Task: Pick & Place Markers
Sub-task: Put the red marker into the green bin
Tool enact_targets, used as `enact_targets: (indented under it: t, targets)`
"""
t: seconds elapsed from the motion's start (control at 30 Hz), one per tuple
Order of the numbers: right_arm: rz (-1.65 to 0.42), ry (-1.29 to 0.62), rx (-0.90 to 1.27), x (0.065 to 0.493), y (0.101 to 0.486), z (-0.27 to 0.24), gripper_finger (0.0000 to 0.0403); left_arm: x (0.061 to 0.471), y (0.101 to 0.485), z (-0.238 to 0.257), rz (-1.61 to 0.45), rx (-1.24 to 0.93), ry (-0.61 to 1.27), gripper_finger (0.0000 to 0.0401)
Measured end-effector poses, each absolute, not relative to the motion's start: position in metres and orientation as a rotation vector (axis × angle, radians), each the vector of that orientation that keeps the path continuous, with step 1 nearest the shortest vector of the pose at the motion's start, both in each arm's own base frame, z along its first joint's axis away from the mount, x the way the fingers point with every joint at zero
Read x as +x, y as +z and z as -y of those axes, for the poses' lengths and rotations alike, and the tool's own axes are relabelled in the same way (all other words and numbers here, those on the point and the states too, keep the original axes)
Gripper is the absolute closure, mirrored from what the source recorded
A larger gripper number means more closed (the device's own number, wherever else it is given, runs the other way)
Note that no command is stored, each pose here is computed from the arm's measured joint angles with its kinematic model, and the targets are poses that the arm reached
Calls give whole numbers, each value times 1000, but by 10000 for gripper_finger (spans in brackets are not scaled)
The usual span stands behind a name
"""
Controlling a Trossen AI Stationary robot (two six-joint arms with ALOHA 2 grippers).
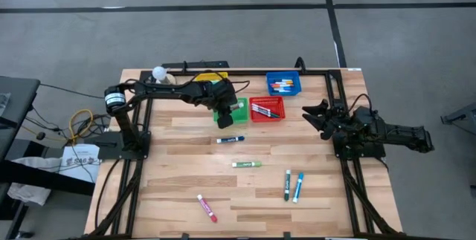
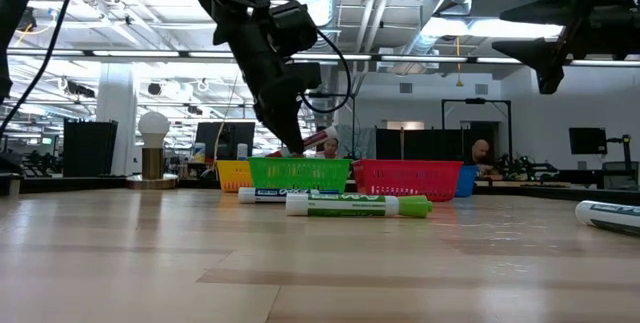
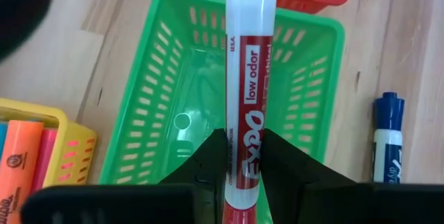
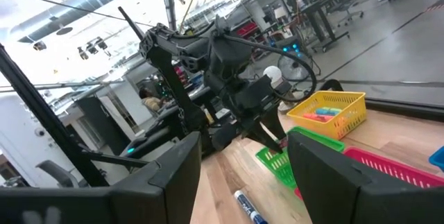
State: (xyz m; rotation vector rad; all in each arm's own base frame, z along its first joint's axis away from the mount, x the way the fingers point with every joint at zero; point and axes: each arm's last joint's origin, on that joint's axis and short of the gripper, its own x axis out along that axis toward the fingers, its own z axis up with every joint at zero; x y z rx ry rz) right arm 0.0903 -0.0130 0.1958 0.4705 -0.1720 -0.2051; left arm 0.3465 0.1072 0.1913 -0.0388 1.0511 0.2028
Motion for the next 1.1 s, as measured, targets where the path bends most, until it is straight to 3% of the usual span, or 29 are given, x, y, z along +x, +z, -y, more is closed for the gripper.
enact_targets:
  t: [1.1]
  targets:
    - [172, -201, 471, 90, 196, 13, 198, 347, 191, -106, -1049, -18, 153, 316]
